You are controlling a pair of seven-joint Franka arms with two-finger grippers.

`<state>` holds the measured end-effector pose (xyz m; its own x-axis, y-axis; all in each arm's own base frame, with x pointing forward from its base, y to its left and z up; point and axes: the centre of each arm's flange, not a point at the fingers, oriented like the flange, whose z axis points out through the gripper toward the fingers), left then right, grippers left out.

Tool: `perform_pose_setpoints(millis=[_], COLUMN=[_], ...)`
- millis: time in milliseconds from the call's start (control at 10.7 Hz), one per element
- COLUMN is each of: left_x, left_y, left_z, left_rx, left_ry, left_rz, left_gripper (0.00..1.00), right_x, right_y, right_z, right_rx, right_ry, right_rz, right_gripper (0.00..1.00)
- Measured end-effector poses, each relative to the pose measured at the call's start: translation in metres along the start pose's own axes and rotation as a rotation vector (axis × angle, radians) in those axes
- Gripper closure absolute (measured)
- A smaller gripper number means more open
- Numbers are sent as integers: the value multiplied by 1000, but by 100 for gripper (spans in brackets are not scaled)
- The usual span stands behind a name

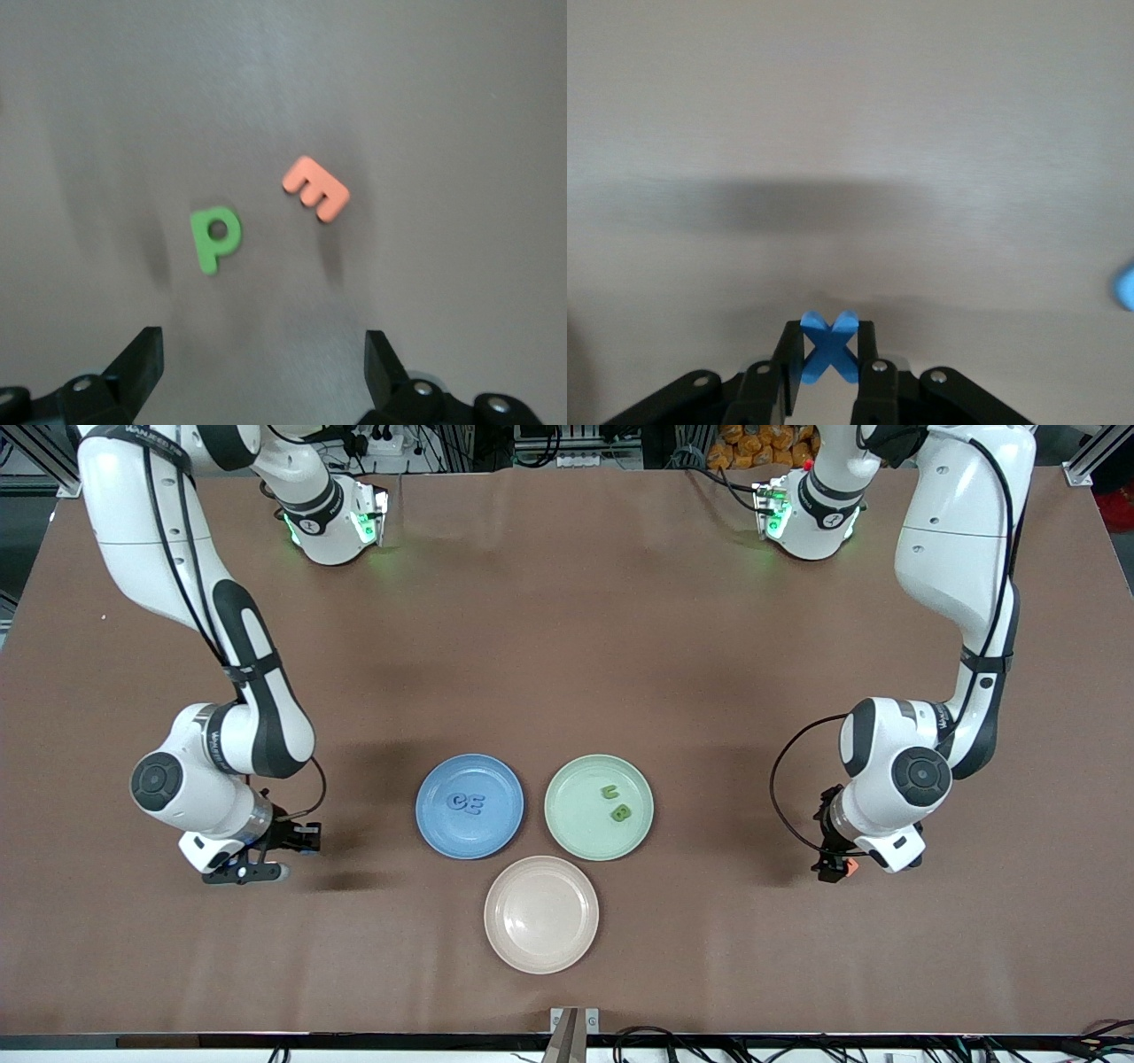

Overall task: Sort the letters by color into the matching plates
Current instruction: 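Release the X on the blue plate while the left gripper reaches the p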

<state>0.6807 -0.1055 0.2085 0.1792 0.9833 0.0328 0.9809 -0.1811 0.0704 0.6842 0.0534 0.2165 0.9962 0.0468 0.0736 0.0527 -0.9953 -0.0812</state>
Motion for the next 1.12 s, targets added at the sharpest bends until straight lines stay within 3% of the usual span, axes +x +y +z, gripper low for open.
perform_pose_setpoints(millis=[465,931,1117], left_x=[25,24,27], left_y=[-11,-16,-15], left_z=[25,43,43], left_rx=[43,65,65], left_ry=[18,28,29], left_rz=[39,98,101], left_gripper=[0,0,0], right_x=[-12,-29,-34], right_y=[-129,-195,-220], right_z=[-7,-3,-6], right_rx=[115,140,157], right_ry=[6,-9,-8], right_rz=[-35,-91,-123], right_gripper=[71,71,67])
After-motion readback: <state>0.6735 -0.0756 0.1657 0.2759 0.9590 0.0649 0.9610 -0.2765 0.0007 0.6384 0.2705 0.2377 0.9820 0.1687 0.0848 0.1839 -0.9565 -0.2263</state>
